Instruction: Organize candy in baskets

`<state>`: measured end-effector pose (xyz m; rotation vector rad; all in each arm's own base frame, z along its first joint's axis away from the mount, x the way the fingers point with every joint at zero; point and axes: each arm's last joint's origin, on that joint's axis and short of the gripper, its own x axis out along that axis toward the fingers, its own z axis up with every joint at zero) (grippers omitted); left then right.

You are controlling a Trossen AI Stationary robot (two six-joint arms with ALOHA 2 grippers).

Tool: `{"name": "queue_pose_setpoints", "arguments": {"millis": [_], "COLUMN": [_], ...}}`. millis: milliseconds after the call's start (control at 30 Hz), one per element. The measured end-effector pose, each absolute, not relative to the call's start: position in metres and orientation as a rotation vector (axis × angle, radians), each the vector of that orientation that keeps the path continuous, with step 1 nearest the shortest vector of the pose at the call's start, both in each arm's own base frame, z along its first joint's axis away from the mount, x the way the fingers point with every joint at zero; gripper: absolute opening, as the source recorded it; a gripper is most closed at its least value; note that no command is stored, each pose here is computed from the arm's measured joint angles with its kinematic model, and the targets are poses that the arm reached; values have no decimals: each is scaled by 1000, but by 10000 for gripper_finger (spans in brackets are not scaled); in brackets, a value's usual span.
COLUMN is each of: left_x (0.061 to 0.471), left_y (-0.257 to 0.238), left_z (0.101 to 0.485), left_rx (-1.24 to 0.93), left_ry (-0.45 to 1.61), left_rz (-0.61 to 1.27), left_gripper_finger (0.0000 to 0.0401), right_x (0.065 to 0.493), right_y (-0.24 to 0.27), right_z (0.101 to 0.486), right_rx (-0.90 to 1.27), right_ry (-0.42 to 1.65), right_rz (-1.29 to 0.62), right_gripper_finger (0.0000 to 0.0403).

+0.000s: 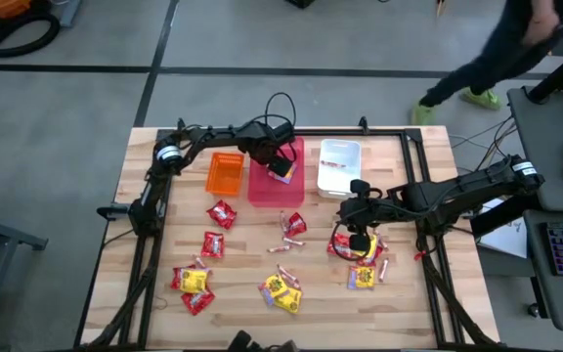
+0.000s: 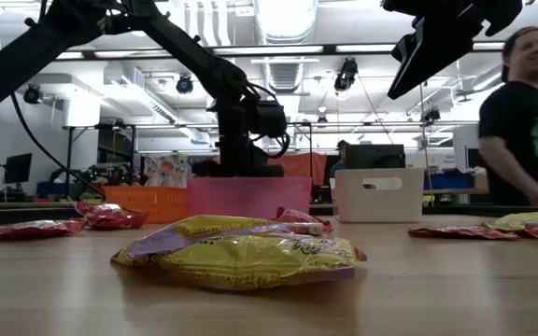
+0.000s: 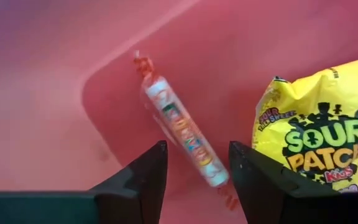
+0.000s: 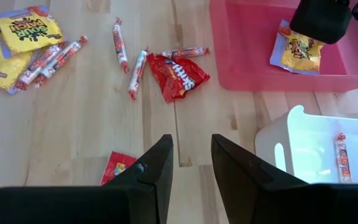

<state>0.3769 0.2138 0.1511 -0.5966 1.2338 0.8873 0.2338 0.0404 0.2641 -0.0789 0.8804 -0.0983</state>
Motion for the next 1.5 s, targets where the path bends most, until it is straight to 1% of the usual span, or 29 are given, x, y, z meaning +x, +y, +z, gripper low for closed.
{"name": "queue_pose_setpoints", "arguments": {"millis": [167,400,533,600,833,900,1033,1100,1200,1267,1400,1500], "left_x": [378,380,385,388,399,400,397,392,380,368,345,324], "left_y": [213,213,214,214,211,206,190,179,156,135,87,42], "left_z": [149,150,155,160,191,204,240,257,282,292,296,286], "left_rx": [-592,-592,-574,-559,-473,-420,-292,-249,-172,-129,-163,-215], "left_ry": [1237,1223,1196,1183,1178,1192,1198,1207,1239,1284,1277,1251], "left_rz": [878,871,856,843,774,766,806,783,705,613,311,64], "left_gripper_finger": [117,47,13,8,8,8,8,8,7,7,7,7], "right_x": [234,234,234,234,234,234,234,234,234,234,234,235], "right_y": [40,40,40,40,40,40,40,40,40,40,40,41], "right_z": [264,264,264,264,264,264,264,264,264,264,264,261], "right_rx": [-79,-79,-79,-79,-44,-27,6,10,14,26,53,62], "right_ry": [878,877,877,877,876,875,875,877,874,870,865,865], "right_rz": [-98,-99,-99,-99,-115,-123,-139,-141,-142,-147,-159,-163], "right_gripper_finger": [105,105,105,105,105,105,105,105,105,105,105,105]}}
